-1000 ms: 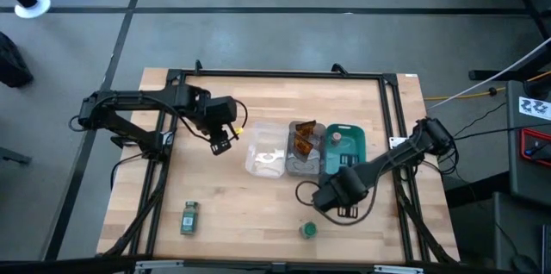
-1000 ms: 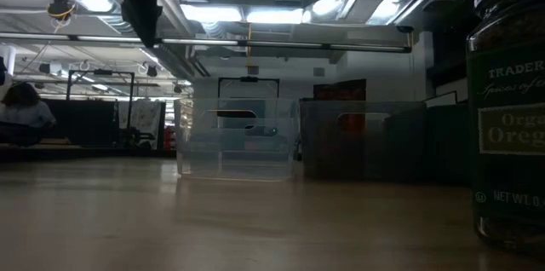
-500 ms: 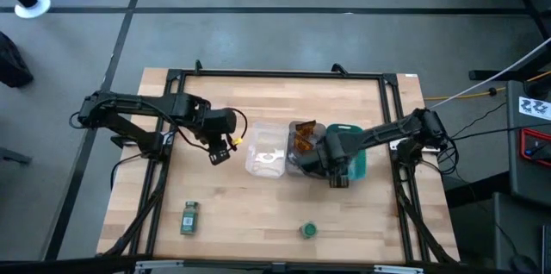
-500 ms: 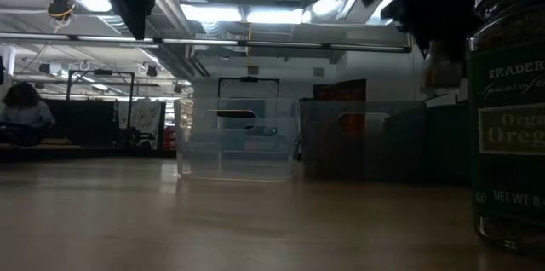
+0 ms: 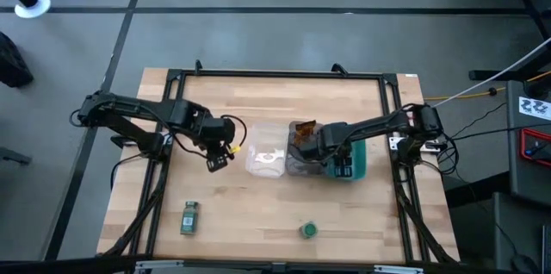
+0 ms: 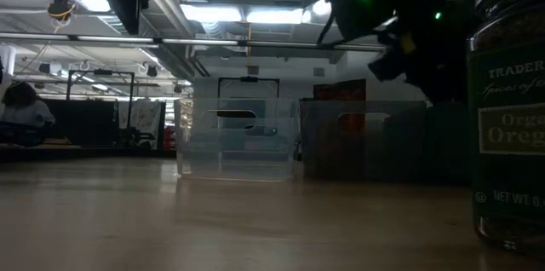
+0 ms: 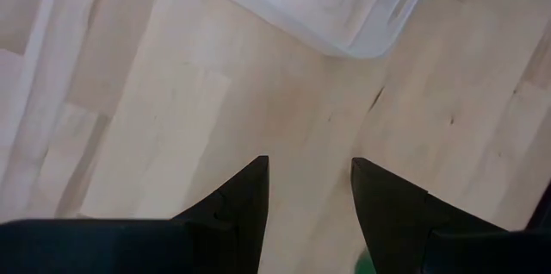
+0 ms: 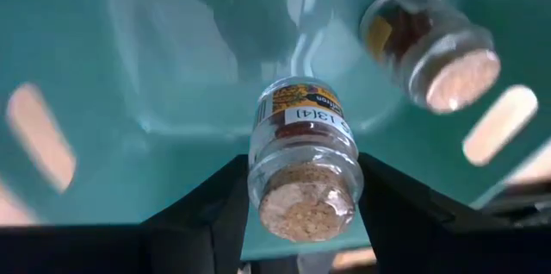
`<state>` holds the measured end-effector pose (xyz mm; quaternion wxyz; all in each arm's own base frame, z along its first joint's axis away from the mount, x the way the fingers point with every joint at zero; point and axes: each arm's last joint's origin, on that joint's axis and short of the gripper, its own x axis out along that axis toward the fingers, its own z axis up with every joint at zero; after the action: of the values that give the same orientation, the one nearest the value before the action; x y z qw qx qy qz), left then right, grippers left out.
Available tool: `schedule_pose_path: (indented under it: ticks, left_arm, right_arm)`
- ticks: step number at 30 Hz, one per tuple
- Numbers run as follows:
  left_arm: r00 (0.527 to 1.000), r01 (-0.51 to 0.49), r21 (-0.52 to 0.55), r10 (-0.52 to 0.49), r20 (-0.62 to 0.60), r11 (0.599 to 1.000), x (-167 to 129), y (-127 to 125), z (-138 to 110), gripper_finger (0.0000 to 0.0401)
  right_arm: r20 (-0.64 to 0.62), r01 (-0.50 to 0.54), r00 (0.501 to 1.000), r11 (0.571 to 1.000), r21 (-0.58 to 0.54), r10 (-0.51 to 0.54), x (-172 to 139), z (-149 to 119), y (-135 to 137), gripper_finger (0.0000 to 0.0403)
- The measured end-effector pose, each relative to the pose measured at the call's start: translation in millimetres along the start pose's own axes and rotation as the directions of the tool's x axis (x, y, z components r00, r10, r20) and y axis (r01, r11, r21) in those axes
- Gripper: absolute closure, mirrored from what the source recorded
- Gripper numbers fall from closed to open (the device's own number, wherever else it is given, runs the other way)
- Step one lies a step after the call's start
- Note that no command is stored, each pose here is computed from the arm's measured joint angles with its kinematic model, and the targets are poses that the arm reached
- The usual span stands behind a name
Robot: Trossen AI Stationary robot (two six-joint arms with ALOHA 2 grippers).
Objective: Sort spices by type
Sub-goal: Put the brown seasoning bottle into the green bin, then put the left green seasoning bottle into the transparent bin
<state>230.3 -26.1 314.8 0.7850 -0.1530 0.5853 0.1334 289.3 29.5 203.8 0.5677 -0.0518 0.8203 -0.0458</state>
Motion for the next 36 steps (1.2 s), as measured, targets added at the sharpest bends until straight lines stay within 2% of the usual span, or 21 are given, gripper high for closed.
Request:
schedule_pose_path:
  ticks: [5, 14, 24, 36]
  left_arm:
    - [1.000, 0.003, 0.005, -0.003, 0.003, 1.000, -0.1, -1.3, -0.4, 0.0251]
    - [1.000, 0.003, 0.004, -0.003, 0.005, 1.000, -0.1, -1.3, -0.1, 0.0251]
    - [1.000, 0.003, 0.004, -0.003, 0.005, 1.000, -0.1, -1.2, -0.1, 0.0251]
    - [1.000, 0.001, 0.002, -0.001, 0.000, 1.000, -0.1, -1.0, -0.6, 0.0251]
  right_arm:
    - [0.014, -0.030, 0.999, 1.000, 0.007, 0.030, 9.9, 3.2, -4.9, 0.0211]
    - [0.022, -0.047, 0.999, 0.999, 0.004, 0.047, 10.0, 3.9, -3.5, 0.0210]
    - [0.084, -0.073, 0.994, 0.997, 0.002, 0.072, 9.6, 10.1, -2.3, 0.0206]
    - [0.079, -0.073, 0.994, 0.997, 0.001, 0.073, 9.6, 9.6, -2.3, 0.0127]
